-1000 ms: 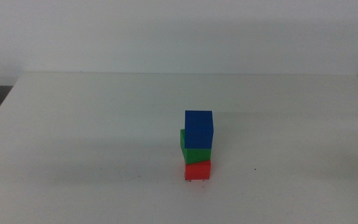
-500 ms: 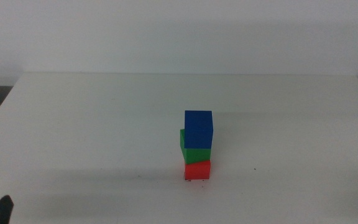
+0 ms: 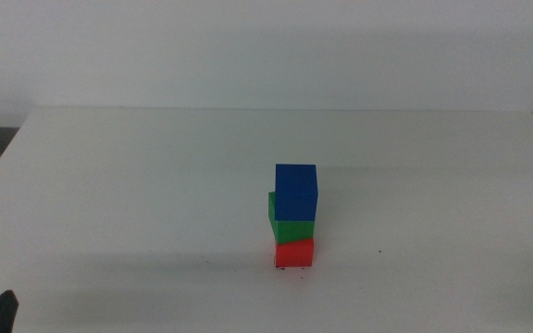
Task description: Stack red cubes first, then green, then blue cubes in a specific spot.
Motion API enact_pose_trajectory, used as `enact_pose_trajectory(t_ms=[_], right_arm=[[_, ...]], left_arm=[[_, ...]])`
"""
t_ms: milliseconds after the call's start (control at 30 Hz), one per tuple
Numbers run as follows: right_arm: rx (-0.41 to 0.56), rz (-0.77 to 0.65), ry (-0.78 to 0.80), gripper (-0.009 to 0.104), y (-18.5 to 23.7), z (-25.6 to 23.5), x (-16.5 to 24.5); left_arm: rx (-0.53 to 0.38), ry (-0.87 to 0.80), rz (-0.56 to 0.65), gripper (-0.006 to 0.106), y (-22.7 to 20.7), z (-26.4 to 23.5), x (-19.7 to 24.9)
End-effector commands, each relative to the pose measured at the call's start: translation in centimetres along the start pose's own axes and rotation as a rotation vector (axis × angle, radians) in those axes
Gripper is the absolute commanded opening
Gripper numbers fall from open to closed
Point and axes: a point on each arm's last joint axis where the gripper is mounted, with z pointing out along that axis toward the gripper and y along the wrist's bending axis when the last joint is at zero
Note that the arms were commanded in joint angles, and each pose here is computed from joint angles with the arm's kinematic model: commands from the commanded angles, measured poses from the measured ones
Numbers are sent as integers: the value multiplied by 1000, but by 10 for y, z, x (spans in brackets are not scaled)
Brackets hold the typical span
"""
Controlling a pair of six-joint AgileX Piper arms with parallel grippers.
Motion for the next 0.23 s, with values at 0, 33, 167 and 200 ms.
enact_pose_trajectory(t_ms=[0,33,167,200], right_arm=[[5,-14,-12,93,0,0,0],[5,-14,-12,93,0,0,0],[5,-14,-12,93,0,0,0],[5,-14,-12,93,0,0,0]], left_arm=[[-7,-17,15,94,1,0,-1],[-8,-17,17,94,1,0,-1],[-8,-17,17,94,1,0,-1],[-8,-17,17,94,1,0,-1]])
